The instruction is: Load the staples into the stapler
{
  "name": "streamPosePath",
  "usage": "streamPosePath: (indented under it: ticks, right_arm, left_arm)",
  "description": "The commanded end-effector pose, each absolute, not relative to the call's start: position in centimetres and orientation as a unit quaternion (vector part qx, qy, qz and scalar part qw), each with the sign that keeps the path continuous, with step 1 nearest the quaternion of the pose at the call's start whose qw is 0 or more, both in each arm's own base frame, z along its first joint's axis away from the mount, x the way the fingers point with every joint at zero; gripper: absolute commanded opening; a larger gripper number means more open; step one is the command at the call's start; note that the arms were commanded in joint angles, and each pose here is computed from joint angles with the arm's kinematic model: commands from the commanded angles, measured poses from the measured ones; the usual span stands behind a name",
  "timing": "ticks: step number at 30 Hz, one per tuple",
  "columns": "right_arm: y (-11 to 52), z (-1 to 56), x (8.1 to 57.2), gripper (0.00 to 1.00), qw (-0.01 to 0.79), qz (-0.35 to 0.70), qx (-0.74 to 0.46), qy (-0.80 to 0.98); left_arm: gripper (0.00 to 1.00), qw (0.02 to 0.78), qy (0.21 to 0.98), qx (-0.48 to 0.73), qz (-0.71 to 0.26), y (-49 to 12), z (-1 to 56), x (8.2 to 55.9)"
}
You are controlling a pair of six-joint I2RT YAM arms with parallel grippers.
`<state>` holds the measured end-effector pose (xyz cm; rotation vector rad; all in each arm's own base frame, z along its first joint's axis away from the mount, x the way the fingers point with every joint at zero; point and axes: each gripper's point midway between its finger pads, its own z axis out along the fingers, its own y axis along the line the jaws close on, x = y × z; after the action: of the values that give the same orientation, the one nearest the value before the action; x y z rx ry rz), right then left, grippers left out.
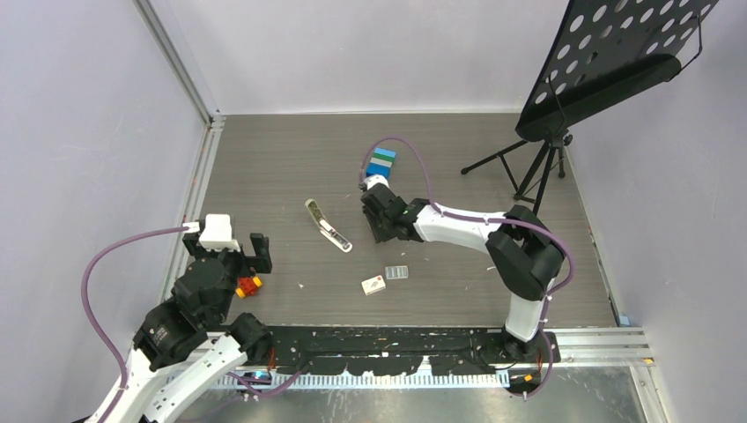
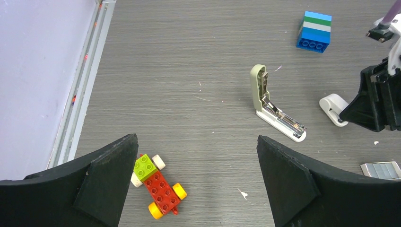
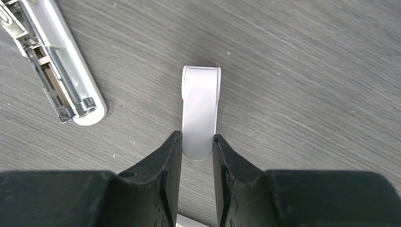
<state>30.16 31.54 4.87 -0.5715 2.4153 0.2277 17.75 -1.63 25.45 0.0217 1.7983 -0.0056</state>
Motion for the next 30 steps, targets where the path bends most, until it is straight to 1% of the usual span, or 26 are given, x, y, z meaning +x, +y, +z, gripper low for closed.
streamPosePath:
  ticks: [1,8,15,26,28,30]
  right_arm:
    - [30.8,9.1,32.0,0.06,0.365,0.091,-0.199,0.905]
    - [27.7,9.5,33.6,0.07,0.369,0.067,-0.187,0.908]
    - [24.1,9.2,35.2,0.11,0.361,0.041,-0.187,0.912]
    - [22.1,6.0,36.5,0.15,0.326,0.030,-0.191,0.925]
    - [22.0,5.6,36.6,0.18,0.322,0.028,-0.193,0.926]
    - [21.9,5.5,36.5,0.24,0.320,0.028,-0.193,0.927]
  left_arm:
    - [1.00,0.635,0.773,0.004,-0.008,-1.8,26.2,18.1]
    - [1.00,0.634,0.773,0.004,-0.008,-1.8,26.2,18.1]
    - [1.00,0.633,0.774,0.007,-0.008,-1.9,26.1,18.1]
    - [1.00,0.634,0.773,0.008,-0.009,-1.9,26.2,18.1]
    - [1.00,0.634,0.773,0.007,-0.009,-1.9,26.2,18.1]
    - [1.00,0.634,0.773,0.008,-0.010,-2.0,26.2,18.2]
